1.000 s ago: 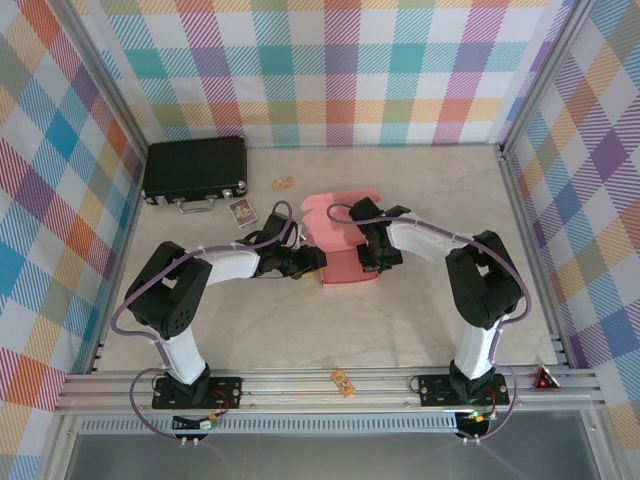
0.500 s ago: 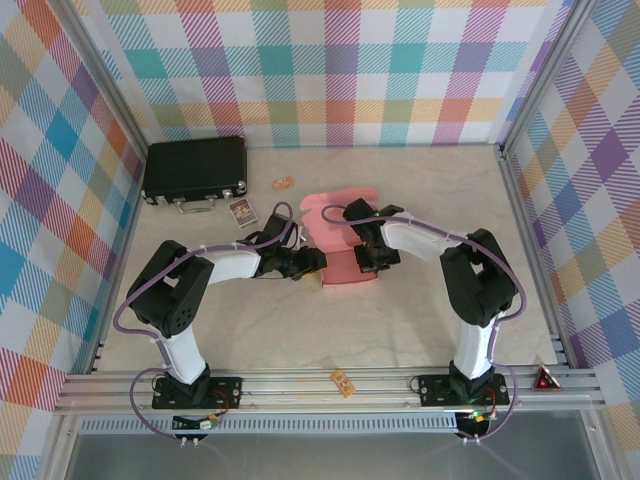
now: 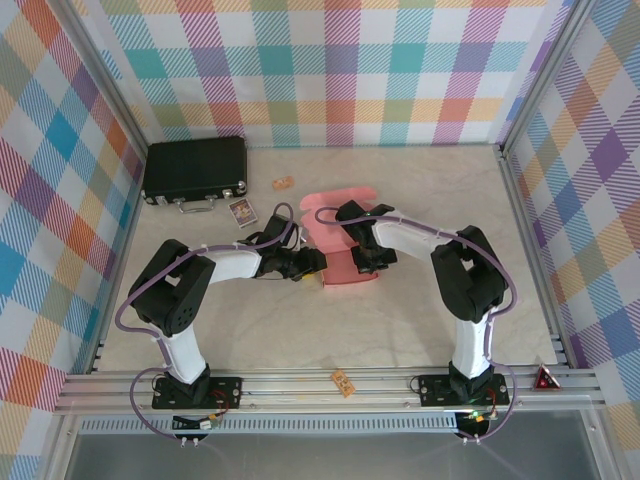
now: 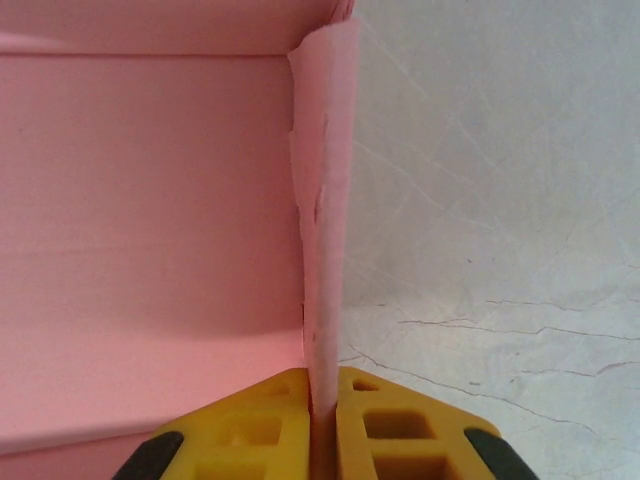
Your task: Fold the paper box
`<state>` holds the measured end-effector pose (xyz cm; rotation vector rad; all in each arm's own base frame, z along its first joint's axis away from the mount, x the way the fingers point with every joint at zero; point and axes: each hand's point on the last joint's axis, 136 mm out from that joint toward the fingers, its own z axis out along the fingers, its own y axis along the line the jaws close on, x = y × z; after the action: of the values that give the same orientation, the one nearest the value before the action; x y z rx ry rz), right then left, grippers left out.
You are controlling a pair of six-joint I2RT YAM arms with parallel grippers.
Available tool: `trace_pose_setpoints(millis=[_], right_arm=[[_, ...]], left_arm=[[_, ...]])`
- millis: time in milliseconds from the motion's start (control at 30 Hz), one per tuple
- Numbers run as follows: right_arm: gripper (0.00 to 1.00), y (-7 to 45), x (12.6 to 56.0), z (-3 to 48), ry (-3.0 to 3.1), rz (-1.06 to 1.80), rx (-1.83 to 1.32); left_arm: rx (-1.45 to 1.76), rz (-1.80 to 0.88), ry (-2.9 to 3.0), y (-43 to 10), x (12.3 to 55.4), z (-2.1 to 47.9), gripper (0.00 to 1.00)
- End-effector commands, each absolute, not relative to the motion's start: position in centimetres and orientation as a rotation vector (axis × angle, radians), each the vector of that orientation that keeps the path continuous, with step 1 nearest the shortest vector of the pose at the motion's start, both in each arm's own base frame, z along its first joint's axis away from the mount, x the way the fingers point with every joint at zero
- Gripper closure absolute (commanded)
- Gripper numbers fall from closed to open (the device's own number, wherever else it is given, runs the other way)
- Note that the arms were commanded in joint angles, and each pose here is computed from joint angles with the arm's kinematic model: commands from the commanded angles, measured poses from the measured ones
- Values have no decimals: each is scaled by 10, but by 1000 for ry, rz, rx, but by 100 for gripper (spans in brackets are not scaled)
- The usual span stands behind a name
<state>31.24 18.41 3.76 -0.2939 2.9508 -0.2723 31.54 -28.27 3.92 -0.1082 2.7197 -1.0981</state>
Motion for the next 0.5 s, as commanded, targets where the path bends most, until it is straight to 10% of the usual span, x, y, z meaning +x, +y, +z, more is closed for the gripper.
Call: trace_pose_setpoints(millis=[0,467], right_arm=[[88,159,295,6,3040,-469,-274],[91,145,293,3,3009,-655,-172]], left_arm=[[-88,-1120,2739,-289,310,39,56],[-88,-1114,2741,-288,310,39,56]])
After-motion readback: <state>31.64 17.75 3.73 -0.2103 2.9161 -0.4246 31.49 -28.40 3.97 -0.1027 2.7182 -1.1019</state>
